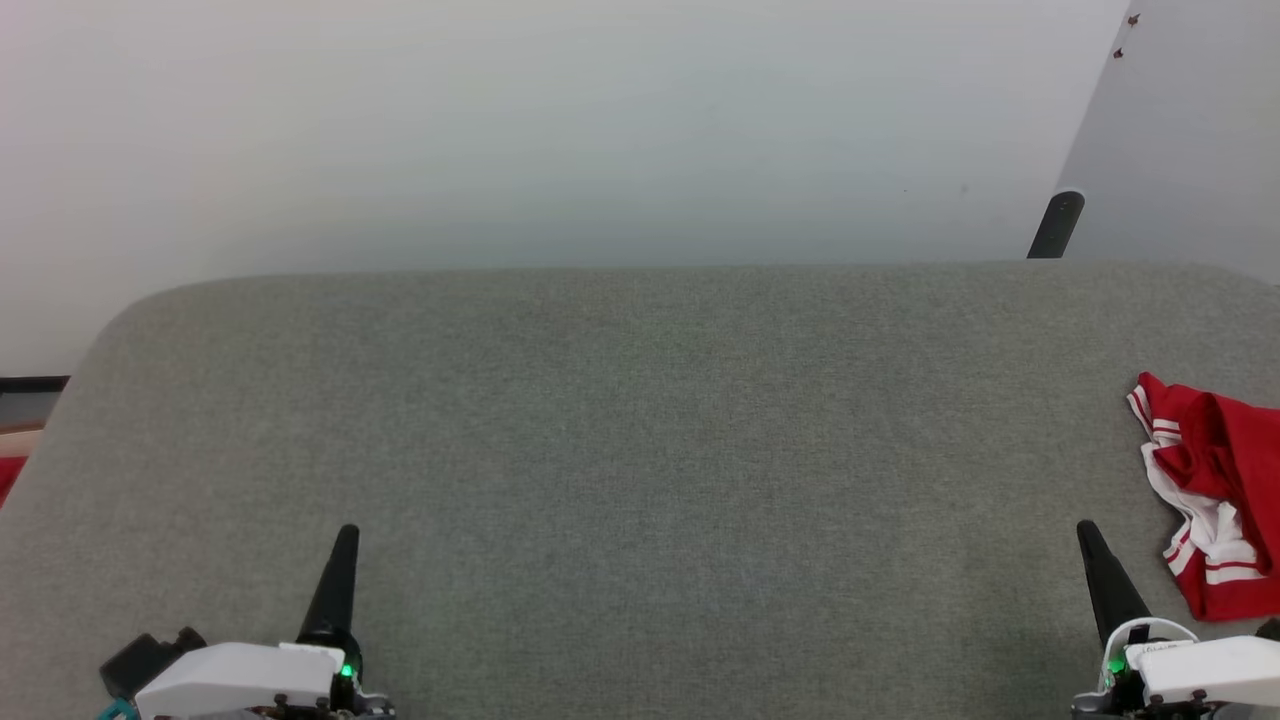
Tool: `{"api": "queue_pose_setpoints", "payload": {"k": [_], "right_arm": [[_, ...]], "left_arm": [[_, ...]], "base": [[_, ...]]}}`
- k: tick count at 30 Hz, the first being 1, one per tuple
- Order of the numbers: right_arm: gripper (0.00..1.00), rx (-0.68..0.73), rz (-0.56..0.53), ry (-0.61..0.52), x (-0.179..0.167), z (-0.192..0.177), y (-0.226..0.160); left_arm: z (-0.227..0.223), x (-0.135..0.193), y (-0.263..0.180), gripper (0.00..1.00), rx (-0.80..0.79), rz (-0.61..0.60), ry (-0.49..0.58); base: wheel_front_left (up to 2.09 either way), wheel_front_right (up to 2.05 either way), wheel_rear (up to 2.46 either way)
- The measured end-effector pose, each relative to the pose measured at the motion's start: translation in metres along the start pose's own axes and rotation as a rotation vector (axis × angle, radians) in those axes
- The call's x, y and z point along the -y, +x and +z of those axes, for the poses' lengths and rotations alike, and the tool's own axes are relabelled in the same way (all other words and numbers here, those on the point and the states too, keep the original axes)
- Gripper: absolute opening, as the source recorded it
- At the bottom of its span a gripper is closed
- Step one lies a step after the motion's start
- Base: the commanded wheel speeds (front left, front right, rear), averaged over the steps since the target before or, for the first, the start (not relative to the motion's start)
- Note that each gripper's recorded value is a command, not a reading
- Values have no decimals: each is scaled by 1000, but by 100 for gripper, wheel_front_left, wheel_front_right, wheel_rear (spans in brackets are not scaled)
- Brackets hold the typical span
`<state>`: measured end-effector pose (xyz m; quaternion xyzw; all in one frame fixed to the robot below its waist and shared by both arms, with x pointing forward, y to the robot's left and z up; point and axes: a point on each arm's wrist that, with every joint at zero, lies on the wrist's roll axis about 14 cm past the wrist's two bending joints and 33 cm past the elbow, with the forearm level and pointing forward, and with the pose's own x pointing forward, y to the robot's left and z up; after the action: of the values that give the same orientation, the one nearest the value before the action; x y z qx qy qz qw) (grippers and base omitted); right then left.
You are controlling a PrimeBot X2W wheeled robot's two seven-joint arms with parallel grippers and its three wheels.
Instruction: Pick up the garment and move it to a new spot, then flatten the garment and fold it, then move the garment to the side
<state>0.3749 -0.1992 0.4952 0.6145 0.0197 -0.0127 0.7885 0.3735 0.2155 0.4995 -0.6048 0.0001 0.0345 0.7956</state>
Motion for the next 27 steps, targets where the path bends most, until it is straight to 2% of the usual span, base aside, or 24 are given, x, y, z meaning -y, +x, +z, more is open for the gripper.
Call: {"api": "queue_pose_setpoints", "payload": {"k": [27], "right_arm": [[0, 6, 28, 184, -8, 2, 9]], "left_arm": [[-11, 7, 10, 0, -39, -28, -204]], "base": [[0, 0, 0]]}}
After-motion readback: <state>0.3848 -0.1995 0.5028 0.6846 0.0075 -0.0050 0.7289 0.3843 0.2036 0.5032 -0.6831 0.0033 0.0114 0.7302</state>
